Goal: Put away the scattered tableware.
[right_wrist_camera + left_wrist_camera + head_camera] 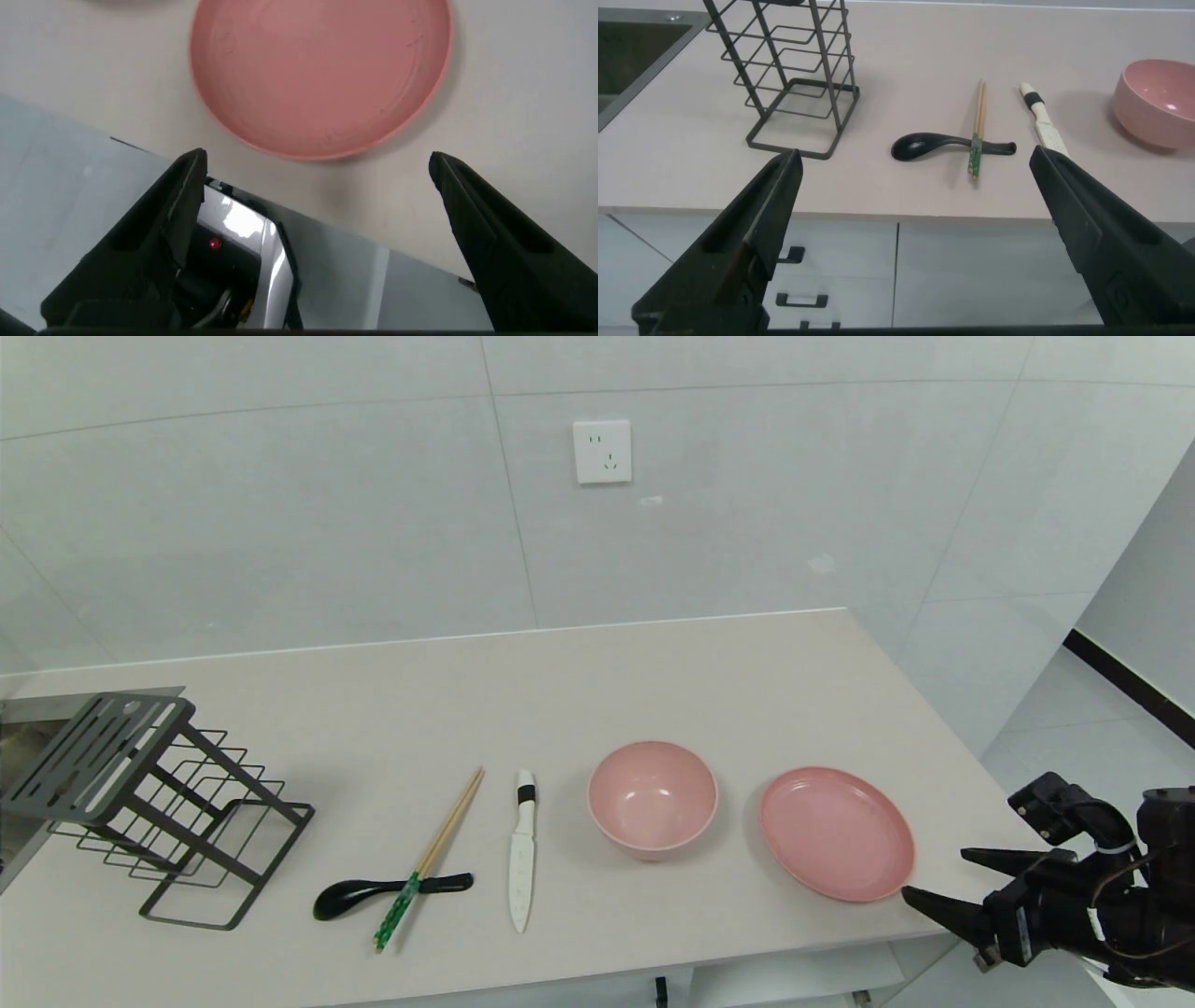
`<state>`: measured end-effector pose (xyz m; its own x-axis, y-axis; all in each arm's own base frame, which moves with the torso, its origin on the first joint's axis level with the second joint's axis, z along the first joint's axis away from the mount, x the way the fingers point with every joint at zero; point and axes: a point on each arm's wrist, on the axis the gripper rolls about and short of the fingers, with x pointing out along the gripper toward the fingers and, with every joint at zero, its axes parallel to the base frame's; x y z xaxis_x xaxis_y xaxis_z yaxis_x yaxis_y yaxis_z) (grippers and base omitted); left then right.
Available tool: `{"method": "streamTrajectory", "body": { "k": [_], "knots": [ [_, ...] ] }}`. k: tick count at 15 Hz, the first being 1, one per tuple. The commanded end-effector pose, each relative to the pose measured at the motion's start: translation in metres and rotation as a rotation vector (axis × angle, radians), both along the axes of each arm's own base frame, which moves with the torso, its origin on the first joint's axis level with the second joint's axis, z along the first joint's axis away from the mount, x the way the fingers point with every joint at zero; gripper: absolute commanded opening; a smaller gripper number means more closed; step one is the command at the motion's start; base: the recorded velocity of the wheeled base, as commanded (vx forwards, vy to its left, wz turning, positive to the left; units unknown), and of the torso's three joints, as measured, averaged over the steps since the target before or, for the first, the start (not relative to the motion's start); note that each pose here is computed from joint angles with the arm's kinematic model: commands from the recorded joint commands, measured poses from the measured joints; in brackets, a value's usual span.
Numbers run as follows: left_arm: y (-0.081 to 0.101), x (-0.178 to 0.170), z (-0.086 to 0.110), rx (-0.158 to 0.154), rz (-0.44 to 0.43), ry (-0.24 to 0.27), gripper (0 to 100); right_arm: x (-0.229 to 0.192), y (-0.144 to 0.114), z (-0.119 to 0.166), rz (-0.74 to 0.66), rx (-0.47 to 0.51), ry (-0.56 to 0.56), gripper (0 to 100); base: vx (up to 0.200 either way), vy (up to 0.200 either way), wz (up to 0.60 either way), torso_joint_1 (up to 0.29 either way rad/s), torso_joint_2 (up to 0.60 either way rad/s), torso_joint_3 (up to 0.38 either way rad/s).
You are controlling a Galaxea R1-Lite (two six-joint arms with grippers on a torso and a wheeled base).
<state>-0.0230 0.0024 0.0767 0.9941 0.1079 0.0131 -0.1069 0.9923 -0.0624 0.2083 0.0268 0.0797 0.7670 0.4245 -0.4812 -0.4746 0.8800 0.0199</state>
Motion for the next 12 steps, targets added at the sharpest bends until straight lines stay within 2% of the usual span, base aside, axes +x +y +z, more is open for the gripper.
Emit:
{"method": "streamTrajectory", "body": {
  "k": [1, 3, 6, 12],
  "knots": [
    [0.000, 0.000, 0.000, 0.000, 0.001, 0.001, 100, 0.016, 0.001, -0.004, -0.003, 0.001, 0.010, 100, 0.000, 0.000, 0.00, 0.000, 0.00, 0.000],
    [0.000, 0.000, 0.000, 0.000, 0.001, 0.001, 100, 0.031, 0.002, -0.004, -0.006, 0.001, -0.001, 100, 0.000, 0.000, 0.00, 0.000, 0.00, 0.000],
    [0.000, 0.000, 0.000, 0.000, 0.001, 0.001, 100, 0.049, 0.003, -0.023, -0.006, -0.004, 0.057, 100, 0.000, 0.000, 0.00, 0.000, 0.00, 0.000],
    [0.000, 0.000, 0.000, 0.000, 0.001, 0.001, 100, 0.086, 0.004, -0.027, -0.024, 0.010, 0.023, 100, 0.000, 0.000, 0.00, 0.000, 0.00, 0.000]
  ]
}}
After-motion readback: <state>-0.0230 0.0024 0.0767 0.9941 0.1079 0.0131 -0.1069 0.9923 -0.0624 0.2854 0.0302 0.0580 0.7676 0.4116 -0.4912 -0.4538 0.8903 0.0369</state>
